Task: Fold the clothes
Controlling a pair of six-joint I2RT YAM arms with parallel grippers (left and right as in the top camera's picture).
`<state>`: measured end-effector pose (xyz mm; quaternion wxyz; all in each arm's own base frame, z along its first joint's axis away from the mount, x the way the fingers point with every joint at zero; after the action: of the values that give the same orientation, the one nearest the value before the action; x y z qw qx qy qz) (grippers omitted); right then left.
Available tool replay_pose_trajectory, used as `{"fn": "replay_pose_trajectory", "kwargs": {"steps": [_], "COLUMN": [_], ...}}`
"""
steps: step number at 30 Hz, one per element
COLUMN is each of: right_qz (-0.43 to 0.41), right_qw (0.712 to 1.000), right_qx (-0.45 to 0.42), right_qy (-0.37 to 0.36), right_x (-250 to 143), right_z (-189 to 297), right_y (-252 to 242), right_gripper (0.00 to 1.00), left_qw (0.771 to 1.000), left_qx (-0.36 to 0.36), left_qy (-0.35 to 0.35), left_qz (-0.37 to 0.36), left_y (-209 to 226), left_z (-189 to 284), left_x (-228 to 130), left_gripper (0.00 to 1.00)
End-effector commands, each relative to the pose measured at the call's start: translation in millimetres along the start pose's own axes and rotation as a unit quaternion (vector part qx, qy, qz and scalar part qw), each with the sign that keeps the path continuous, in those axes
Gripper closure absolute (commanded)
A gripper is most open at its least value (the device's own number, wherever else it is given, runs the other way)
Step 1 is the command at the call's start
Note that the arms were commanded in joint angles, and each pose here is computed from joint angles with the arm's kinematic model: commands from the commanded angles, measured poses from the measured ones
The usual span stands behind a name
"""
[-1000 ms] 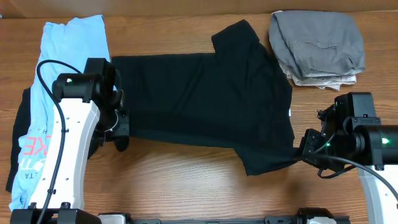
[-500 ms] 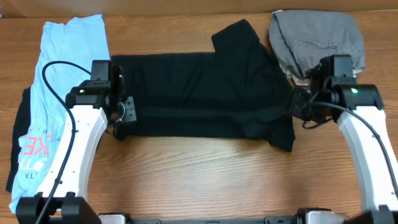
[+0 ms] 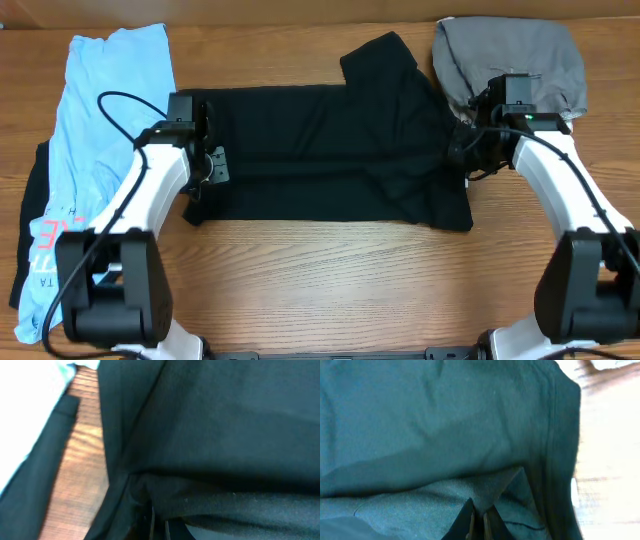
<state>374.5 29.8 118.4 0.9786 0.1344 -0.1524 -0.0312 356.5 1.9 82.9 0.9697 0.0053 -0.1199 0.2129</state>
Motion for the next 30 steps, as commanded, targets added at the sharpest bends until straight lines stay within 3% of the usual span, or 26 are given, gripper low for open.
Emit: {"fn": "replay_pose_trajectory", "kwargs": {"steps": [1, 3, 5, 6, 9, 14, 19, 23, 26, 30], "right_qz": [0.009, 0.016, 0.026, 0.026, 0.026, 0.062, 0.131, 0.18, 0.201, 0.218], "right_qw": [1.0, 1.0, 1.0, 1.0, 1.0, 0.998, 0.99, 0.976, 0.965, 0.953], "right_qx": [0.002, 0.002, 0.002, 0.003, 0.002, 0.002, 0.008, 0.001, -0.015, -0.017], "right_qy": [0.005, 0.002, -0.003, -0.006, -0.01, -0.016, -0.056, -0.123, -0.169, -0.208], "right_x": [2, 4, 6, 8, 18, 43, 70, 92, 109, 136], "right_z": [-15, -19, -19, -18, -5, 48, 125, 165, 171, 154], "right_y": [1, 3, 5, 5, 7, 23, 59, 84, 95, 103], "right_gripper": [0.9, 0.71, 0.43, 0.35, 0.3, 0.24, 0.19, 0.18, 0.18, 0.18], "left_qw": [1.0, 1.0, 1.0, 1.0, 1.0, 0.998, 0.986, 0.976, 0.976, 0.981], "left_qx": [0.02, 0.02, 0.018, 0.017, 0.013, 0.009, -0.088, -0.137, -0.145, -0.134], "left_qy": [0.01, 0.009, 0.005, 0.002, -0.005, 0.0, -0.029, -0.091, -0.105, -0.096], "left_qz": [0.008, 0.009, 0.008, 0.006, -0.019, -0.056, -0.137, -0.139, -0.12, -0.104], "left_y": [5, 4, 3, 3, 0, -10, -44, -56, -51, -38], "left_z": [-21, -26, -28, -28, -19, 26, 110, 154, 152, 112], "left_x": [-1, 0, 2, 3, 12, 36, 70, 107, 134, 165], "left_gripper": [0.95, 0.81, 0.61, 0.51, 0.25, 0.03, 0.0, 0.0, 0.0, 0.01]}}
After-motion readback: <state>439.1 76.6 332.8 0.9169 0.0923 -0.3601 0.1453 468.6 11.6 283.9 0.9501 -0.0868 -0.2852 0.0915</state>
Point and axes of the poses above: each gripper's point midway between its finger pads, its own z axis back along the fingers, its own y axis along the line the jaws close on, x = y × z, the point moved 4 cm from there along z, back along the fingers, and after that the axes turned 12 degrees about z, right-handed, at the moved point
